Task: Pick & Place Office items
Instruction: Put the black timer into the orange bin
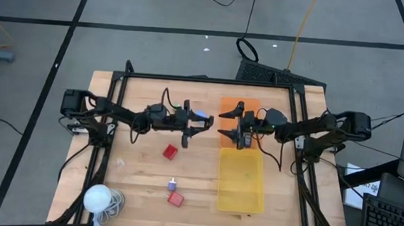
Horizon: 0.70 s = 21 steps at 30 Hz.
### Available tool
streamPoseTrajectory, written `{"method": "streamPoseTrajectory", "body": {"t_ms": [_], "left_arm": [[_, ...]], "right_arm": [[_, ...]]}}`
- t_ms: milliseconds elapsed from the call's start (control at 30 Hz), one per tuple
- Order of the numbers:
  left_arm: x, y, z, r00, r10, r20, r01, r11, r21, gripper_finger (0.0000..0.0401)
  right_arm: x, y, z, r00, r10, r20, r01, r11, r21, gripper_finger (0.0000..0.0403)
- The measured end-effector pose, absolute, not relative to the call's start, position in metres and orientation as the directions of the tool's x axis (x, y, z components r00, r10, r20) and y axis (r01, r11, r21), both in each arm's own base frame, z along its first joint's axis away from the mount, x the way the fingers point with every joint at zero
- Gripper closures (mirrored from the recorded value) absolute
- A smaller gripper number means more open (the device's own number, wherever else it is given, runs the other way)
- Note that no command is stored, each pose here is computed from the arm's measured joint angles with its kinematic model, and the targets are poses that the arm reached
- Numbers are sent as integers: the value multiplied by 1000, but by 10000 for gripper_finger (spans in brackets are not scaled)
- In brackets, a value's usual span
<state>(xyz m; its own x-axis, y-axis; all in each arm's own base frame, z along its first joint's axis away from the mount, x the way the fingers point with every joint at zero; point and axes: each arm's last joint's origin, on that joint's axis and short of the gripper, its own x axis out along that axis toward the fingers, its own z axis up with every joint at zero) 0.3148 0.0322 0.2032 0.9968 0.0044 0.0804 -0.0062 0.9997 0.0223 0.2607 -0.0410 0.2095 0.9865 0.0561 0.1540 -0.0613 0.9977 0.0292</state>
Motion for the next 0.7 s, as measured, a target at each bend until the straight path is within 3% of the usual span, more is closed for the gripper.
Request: {"method": "streamPoseTrajectory", "body": {"t_ms": [700], "left_arm": [[333, 15, 217, 1000, -3, 12, 2, 998, 68, 239]], "right_arm": [[284, -22, 215, 981, 85, 172, -91, 995, 27, 108]]}}
